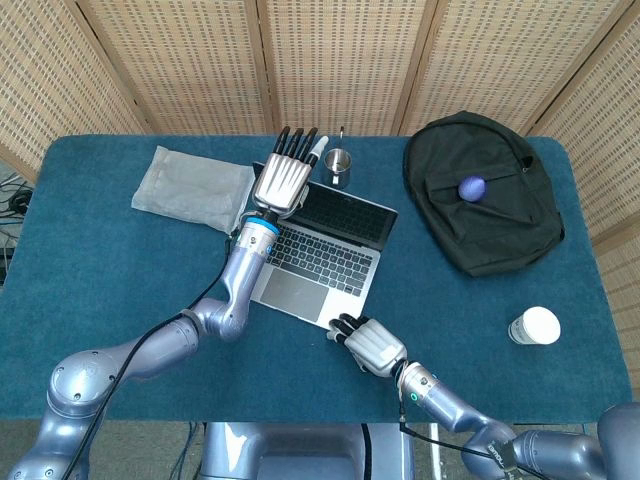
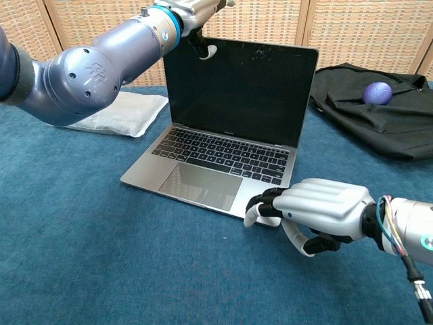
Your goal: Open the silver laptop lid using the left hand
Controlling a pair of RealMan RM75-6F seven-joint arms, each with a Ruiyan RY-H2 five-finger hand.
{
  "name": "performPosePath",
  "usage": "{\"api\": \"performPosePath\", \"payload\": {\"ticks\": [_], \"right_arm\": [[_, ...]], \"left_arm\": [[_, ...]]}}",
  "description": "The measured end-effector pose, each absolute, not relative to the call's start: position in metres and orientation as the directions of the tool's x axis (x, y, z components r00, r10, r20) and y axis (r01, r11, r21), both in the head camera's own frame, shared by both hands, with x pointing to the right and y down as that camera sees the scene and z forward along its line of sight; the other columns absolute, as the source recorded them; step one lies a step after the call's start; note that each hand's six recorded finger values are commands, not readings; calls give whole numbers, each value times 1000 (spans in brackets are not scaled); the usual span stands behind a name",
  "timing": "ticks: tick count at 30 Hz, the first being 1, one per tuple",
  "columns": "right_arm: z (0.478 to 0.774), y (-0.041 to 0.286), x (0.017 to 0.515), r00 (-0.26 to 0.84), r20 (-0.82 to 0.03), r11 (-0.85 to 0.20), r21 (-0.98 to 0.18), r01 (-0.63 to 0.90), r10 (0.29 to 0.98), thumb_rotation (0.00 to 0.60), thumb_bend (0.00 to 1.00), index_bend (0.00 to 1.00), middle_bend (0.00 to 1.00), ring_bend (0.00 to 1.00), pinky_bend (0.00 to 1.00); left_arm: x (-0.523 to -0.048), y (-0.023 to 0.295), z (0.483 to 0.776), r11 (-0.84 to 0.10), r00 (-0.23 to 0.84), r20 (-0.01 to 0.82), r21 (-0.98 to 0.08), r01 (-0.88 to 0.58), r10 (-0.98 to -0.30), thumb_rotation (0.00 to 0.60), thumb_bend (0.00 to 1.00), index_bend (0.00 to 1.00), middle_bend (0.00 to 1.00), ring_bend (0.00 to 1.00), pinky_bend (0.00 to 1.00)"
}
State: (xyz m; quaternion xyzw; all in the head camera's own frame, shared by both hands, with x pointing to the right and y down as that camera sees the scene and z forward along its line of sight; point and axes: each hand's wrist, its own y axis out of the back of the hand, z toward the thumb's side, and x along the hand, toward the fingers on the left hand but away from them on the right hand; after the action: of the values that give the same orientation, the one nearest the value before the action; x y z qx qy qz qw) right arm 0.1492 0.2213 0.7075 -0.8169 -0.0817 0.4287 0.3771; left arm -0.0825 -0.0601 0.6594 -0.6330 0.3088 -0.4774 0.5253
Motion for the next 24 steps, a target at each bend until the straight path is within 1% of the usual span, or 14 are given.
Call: {"api": "performPosePath", "payload": {"ticks": [9, 15, 20, 24], "right_arm": [[707, 218, 155, 609, -639, -703, -688, -181, 469, 600, 1000, 199, 129, 107, 266], [707, 217, 157, 608, -638, -700, -691, -182, 473, 600, 1000, 199, 129, 107, 266], [706, 217, 158, 603, -637, -697, -694, -179, 480, 600, 1000, 199, 129, 107, 266], [700, 215, 159, 604, -621, -690, -707, -156, 500, 600, 1000, 199, 129, 107, 266]], "left_arm": [[-101, -72, 665, -264, 304, 284, -959, 107, -909, 600, 453, 0, 0, 0, 0], [-113, -74, 666, -270, 284, 288, -958, 99, -915, 600, 453, 0, 0, 0, 0], [-114, -71, 665, -274, 296, 287, -958, 86, -911, 600, 455, 0, 0, 0, 0], [-114, -64, 658, -268, 343, 273, -961, 63, -899, 600, 459, 0, 0, 0, 0]]}}
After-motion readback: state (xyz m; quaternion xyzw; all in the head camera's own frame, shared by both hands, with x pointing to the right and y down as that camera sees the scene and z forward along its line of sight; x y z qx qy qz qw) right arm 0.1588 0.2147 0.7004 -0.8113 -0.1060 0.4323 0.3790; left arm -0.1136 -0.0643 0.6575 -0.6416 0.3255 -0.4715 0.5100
